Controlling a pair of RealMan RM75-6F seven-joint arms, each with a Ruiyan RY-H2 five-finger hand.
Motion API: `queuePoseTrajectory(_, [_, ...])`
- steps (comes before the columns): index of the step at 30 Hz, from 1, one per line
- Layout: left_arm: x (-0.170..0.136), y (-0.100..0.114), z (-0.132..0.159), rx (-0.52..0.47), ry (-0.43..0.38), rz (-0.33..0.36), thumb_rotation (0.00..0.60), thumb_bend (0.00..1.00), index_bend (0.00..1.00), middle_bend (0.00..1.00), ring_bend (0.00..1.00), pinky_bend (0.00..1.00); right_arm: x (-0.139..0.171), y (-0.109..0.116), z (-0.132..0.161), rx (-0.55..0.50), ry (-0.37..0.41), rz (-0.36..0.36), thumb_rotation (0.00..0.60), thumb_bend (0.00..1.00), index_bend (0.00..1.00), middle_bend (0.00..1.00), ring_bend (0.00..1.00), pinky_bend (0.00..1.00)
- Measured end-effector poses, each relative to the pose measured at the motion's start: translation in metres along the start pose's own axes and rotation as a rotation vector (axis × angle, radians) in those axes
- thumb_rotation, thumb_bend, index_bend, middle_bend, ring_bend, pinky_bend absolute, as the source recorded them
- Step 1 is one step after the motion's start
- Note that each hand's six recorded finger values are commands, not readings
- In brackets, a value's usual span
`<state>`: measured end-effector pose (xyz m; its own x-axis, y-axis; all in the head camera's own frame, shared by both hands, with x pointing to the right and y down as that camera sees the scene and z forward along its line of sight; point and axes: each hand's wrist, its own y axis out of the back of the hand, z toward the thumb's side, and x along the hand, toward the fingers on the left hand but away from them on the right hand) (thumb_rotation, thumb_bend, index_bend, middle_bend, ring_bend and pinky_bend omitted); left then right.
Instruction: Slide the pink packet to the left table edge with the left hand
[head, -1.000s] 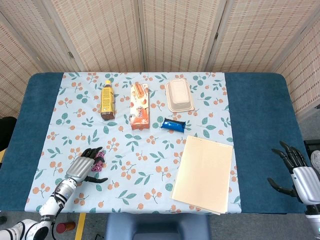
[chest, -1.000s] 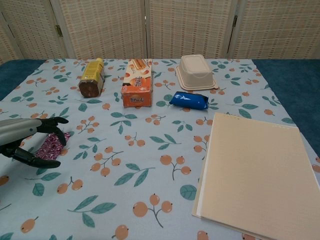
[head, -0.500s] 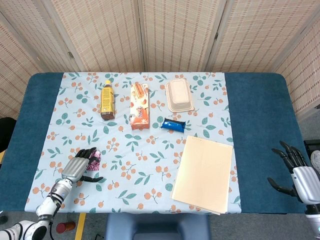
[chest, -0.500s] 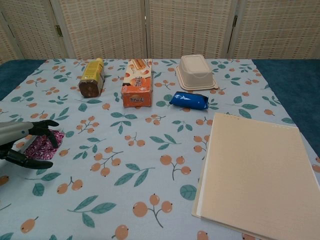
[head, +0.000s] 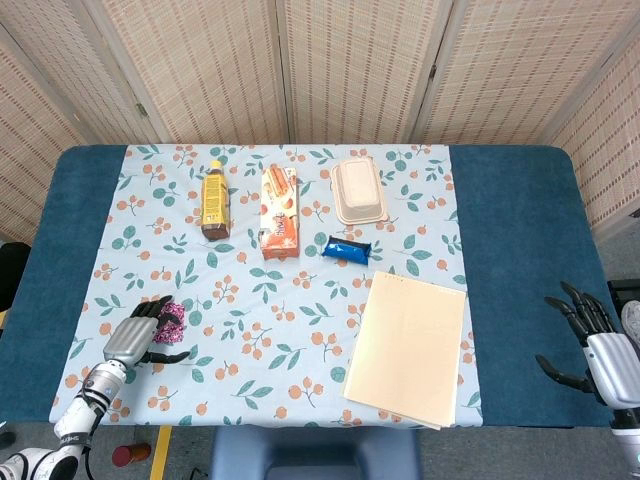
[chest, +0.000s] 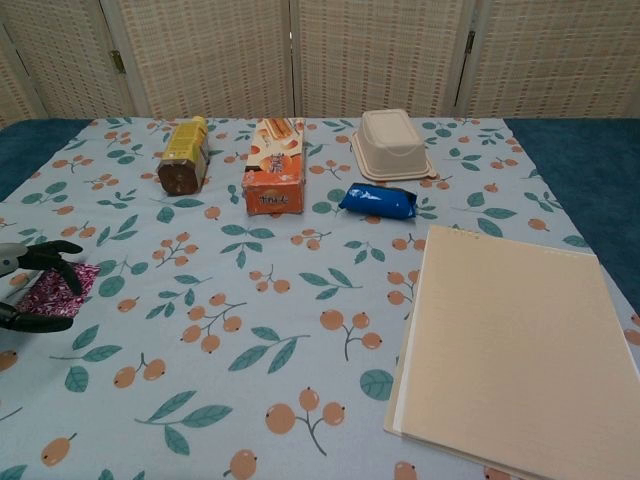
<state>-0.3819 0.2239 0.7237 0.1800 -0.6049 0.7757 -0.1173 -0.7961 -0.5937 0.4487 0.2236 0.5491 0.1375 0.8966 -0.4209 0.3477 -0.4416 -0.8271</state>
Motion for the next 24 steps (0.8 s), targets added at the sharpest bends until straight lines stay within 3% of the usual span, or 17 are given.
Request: queuePoseTrajectory(24, [-0.016,0.006,-0.049,0.004,0.124,-0.001,0.304,0.17,0.32,0.00,0.00,0.00,0.000,0.001,0.002,0.001,0.003,-0.004,0.600,0.28,0.15,0.05,0.00,0.00])
